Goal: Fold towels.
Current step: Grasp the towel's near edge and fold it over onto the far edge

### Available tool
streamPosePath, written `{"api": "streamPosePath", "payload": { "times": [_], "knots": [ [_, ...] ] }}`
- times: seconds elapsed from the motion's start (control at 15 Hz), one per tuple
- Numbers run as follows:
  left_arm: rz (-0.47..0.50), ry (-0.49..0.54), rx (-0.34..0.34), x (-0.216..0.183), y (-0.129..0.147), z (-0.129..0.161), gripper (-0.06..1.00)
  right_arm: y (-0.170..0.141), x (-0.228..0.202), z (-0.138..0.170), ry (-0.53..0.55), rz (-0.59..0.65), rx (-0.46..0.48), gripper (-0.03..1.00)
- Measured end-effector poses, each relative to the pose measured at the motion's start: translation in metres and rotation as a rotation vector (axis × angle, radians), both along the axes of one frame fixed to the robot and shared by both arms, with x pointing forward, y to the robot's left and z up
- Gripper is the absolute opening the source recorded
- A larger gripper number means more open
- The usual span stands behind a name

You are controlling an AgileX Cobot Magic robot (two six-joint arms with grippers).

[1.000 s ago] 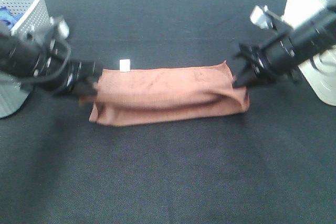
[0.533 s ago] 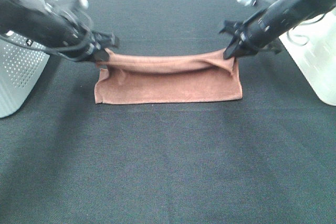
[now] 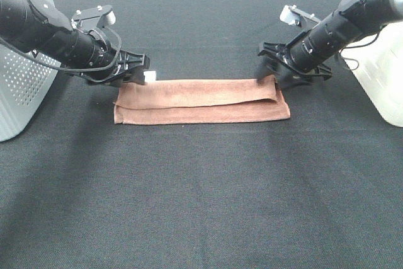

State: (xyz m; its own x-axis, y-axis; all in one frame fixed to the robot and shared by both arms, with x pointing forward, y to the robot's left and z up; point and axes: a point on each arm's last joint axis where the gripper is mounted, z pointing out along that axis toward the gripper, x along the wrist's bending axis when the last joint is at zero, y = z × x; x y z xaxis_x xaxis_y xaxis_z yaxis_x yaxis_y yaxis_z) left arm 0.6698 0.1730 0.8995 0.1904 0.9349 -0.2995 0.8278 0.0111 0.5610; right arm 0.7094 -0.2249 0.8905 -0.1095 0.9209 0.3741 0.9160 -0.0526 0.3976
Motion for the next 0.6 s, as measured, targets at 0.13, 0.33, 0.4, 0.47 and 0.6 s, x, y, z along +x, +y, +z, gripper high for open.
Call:
{"api": "streamPosePath", "payload": {
  "times": [0.13, 0.33, 0.4, 0.47, 0.6],
  "knots": [
    [-0.010, -0.005, 0.003, -0.001, 0.000, 0.008, 0.80, -0.001, -0.006, 0.016, 0.016, 0.048, -0.031, 0.93],
    [0.047, 0.063, -0.018, -0.004, 0.001, 0.006, 0.81, -0.004, -0.017, 0.026, 0.115, 0.067, -0.073, 0.96],
    [0.073, 0.098, -0.014, -0.005, 0.003, 0.002, 0.81, -0.005, -0.020, 0.025, 0.150, 0.076, -0.090, 0.96],
    [0.093, 0.115, -0.005, -0.006, 0.004, 0.000, 0.81, -0.006, -0.023, 0.024, 0.179, 0.084, -0.100, 0.96],
    [0.114, 0.128, 0.015, -0.006, 0.007, -0.002, 0.81, -0.007, -0.024, 0.024, 0.195, 0.090, -0.106, 0.96]
  ]
}}
